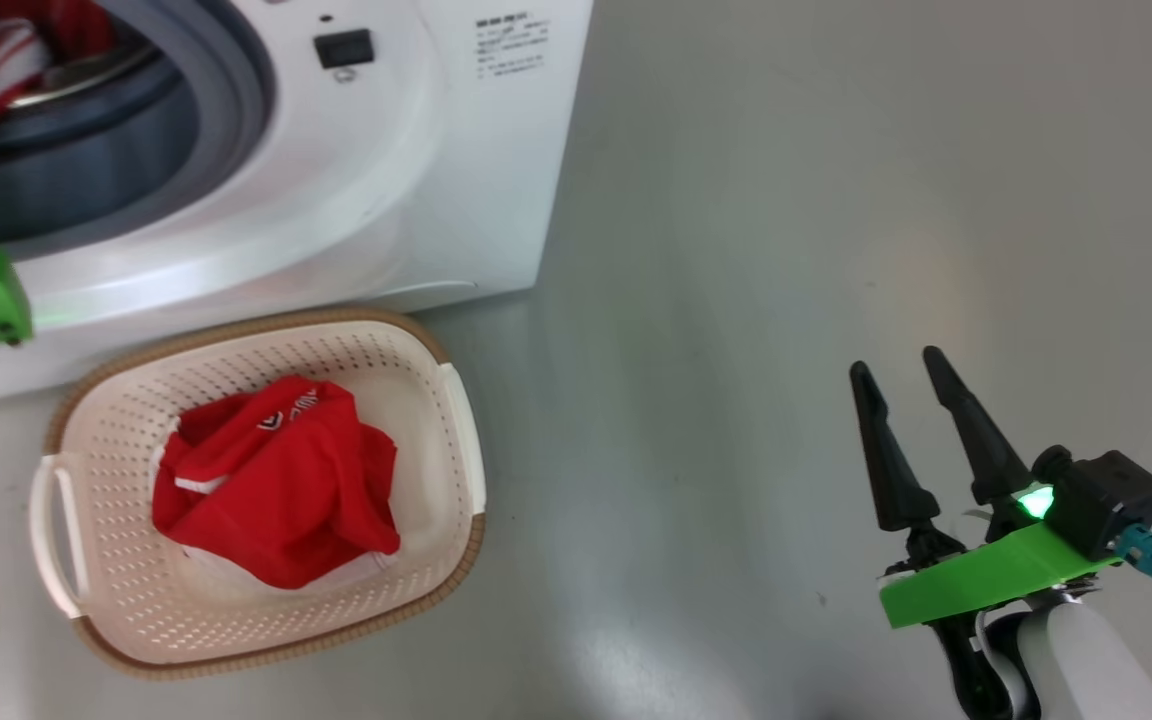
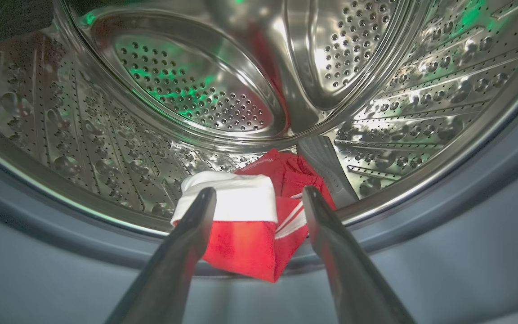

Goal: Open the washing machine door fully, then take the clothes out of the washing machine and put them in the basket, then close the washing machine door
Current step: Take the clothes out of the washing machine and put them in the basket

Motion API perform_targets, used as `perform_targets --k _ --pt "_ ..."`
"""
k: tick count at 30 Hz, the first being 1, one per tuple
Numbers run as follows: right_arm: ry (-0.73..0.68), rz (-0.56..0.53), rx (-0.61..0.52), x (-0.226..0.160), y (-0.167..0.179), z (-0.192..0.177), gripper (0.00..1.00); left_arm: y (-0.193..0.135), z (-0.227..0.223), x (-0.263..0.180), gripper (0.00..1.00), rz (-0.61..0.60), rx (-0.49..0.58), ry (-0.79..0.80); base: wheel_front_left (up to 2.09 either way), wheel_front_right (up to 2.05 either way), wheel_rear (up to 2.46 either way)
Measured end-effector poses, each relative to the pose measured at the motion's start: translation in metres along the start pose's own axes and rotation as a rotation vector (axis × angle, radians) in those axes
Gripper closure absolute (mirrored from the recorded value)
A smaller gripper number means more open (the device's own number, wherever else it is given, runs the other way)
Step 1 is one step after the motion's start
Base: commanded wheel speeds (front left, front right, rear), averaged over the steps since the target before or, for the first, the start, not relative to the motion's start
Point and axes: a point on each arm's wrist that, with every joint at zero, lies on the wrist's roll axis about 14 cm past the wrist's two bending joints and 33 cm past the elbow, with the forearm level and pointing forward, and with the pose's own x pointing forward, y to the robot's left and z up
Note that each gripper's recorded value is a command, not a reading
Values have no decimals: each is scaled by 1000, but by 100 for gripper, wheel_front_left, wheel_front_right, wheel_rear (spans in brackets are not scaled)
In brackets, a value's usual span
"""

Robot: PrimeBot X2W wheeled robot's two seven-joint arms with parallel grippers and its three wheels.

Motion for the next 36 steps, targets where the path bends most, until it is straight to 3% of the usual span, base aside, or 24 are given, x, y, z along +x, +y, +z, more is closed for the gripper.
perform_targets --k 19,34,36 --pt "63 -39 -7 11 -14 -26 0 3 -34 59 0 33 87 70 0 0 0" --pt "68 -48 -16 16 -18 -28 0 5 -60 72 0 50 114 144 0 0 0" --pt "67 -48 -16 16 -18 -28 0 5 -61 72 55 52 113 152 0 0 0"
